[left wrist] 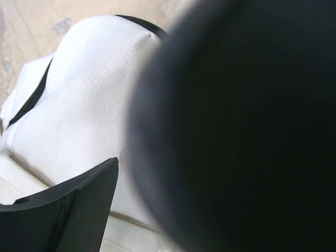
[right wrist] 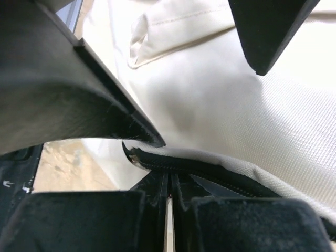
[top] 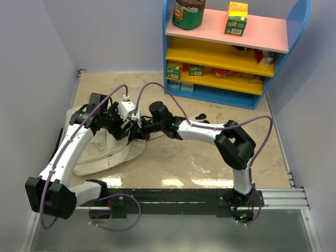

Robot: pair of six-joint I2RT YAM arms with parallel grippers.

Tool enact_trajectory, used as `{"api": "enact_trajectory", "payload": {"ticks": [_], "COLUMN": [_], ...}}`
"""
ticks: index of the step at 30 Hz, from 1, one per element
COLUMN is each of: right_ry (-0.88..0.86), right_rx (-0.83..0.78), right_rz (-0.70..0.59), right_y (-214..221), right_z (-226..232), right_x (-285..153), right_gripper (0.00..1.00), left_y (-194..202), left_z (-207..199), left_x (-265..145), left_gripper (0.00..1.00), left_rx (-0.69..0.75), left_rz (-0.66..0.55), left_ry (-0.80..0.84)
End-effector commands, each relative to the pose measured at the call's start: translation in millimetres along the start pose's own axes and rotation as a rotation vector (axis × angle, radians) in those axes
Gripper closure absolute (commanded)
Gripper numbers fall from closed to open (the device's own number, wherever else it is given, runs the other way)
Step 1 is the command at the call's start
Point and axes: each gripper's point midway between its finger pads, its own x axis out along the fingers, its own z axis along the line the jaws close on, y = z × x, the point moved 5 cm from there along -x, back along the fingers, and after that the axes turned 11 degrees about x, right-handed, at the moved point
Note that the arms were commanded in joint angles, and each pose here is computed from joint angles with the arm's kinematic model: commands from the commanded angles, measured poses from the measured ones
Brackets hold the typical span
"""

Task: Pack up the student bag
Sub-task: Zip the student bag at the center of the board.

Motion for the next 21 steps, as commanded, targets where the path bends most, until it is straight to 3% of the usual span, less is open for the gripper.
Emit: {"api": "enact_trajectory", "payload": {"ticks": [1,6,10,12,16,19,21], "right_ry": [0.515,0.578,0.604,0.608,0.566,0.542,0.54], "right_rx": [0.37,0.413,0.417,0.441,0.522,0.553,0.563], "right_rz": [-0.305,-0.306,-0.3,-0.276,-0.285,-0.293,-0.296], "right_y": [-64,-51,-42,-25,-2,5,9], "right_z": [-123,-140,-129,-124,-116,-110,-107], "right_x": [-74,-101,-115,-116,-108,-103,-104], "right_gripper": [1.0,1.0,1.0,1.0,1.0,1.0,1.0], "left_y": [-13,-15,-20,-33,-74,-74,-57], "left_z": [-119,-110,-75,-61,-59,-54,-50], "left_x": [-29,-29,-38,-53,-96,-102,-86], "left_gripper": [0.2,0.2,0.18,0.17,0.15,0.14,0.13], "left_rx": [0.329,0.339,0.311,0.271,0.324,0.344,0.29], "left_rz": [-0.182,-0.175,-0.084,-0.134,-0.375,-0.396,-0.324], "left_ry": [0.566,0.47,0.196,0.092,0.043,-0.044,-0.072]}}
